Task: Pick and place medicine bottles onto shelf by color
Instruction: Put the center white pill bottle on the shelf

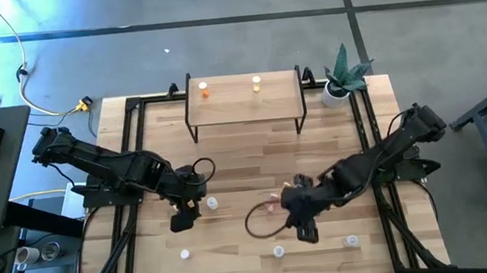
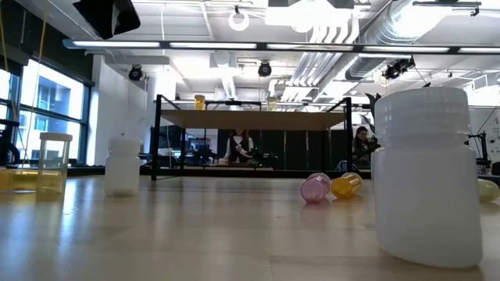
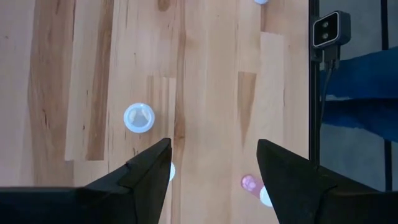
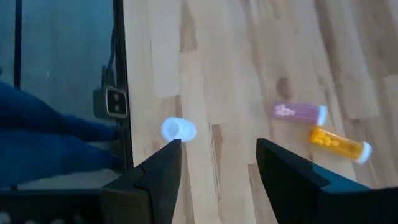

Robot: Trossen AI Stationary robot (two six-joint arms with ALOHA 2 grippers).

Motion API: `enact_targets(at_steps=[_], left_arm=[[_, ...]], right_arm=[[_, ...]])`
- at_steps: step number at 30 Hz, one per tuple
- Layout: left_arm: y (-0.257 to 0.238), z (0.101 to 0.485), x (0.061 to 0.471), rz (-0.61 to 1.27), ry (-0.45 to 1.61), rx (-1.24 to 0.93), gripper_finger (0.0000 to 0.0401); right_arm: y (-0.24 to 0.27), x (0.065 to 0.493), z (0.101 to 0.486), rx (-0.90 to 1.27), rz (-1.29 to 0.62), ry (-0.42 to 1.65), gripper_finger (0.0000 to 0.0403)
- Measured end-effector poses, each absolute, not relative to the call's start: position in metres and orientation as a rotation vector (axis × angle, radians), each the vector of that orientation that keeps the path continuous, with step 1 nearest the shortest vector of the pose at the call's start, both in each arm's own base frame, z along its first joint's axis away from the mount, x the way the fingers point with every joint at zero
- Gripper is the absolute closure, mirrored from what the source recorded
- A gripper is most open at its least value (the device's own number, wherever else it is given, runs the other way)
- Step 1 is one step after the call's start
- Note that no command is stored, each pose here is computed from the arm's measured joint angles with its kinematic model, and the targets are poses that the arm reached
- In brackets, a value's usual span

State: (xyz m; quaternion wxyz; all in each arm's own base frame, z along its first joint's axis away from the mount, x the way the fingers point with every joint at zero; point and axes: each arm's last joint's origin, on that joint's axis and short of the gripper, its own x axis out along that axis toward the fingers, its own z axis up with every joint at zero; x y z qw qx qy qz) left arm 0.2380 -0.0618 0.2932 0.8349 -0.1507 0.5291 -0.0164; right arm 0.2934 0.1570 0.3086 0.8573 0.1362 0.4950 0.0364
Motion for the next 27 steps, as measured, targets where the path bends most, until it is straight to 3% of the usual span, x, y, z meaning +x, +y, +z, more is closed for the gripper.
enact_targets(at_steps=[7, 13, 27], left_arm=[[-0.062, 0.293, 0.238, -0.034, 1.124, -0.319, 0.0174], [-0.062, 0.293, 0.238, -0.035, 1.121, -0.32, 0.0174], [-0.06, 0.291, 0.234, 0.014, 1.171, -0.346, 0.0174]], right_arm=[[0.167, 0.303, 0.289, 0.164, 0.141, 1.086, 0.0194], [0.179, 0.316, 0.281, 0.032, 0.274, 1.001, 0.0171], [0.213, 0.334, 0.238, -0.212, 0.503, 0.963, 0.0171]])
